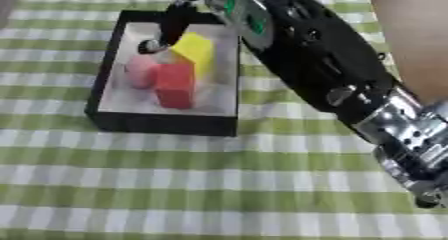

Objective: Pick up objects on the table and place them in the box.

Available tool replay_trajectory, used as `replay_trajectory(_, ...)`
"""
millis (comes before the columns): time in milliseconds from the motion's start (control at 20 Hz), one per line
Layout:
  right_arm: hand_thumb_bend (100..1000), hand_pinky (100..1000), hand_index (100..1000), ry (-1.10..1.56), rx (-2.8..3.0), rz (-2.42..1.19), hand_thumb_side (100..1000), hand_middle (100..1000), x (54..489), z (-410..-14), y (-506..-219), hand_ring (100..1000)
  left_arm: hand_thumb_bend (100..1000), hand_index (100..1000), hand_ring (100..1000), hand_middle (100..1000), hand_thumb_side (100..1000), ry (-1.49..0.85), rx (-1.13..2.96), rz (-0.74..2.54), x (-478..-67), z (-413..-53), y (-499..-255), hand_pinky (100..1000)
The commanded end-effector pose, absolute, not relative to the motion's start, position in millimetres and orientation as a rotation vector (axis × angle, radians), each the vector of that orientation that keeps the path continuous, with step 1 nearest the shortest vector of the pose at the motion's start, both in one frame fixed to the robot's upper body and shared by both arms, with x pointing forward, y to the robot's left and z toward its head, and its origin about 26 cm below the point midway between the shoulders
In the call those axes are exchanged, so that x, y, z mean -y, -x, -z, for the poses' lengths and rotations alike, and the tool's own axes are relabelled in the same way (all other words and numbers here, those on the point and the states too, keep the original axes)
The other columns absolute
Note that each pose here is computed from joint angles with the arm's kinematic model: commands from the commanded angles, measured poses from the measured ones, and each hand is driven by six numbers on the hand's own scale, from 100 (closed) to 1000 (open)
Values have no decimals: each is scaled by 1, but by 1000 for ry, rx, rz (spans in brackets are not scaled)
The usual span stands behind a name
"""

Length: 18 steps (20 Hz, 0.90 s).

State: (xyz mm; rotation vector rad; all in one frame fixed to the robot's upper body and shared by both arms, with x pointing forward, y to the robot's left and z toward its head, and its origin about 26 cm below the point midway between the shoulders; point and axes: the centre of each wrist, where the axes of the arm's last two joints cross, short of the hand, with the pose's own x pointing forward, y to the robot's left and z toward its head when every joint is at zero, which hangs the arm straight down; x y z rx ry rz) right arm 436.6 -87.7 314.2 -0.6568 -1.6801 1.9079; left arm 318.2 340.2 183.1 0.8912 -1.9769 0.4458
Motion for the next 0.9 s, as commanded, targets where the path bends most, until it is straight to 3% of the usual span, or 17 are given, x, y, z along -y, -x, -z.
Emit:
replay_trajectory(50, 506, 929, 958, 645, 1679, -1873, 341, 892, 110, -343, -440, 891, 591, 845, 711, 769, 412, -935, 2002, -440, -348, -193, -316, 724)
replay_trajectory(350, 460, 907, 922, 706, 1638, -1738, 254, 843, 158, -360, -450, 867, 592, 845, 711, 769, 413, -946, 1997, -445, -350, -193, -315, 724)
replay_trajectory(800, 451, 926, 922, 915, 1384, -1629, 290, 858, 264, -334, -475, 898, 594, 846, 710, 769, 417, -963, 2000, -459, -353, -196, -314, 724)
replay_trajectory(850, 461, 926, 920, 929, 1363, -1627, 220, 856, 271, -330, -476, 898, 594, 846, 710, 769, 416, -962, 2003, -460, -353, -197, -314, 724)
replay_trajectory(900, 450, 926, 920, 941, 1345, -1628, 286, 857, 277, -327, -477, 898, 593, 846, 710, 769, 416, -961, 2007, -460, -353, -198, -315, 724)
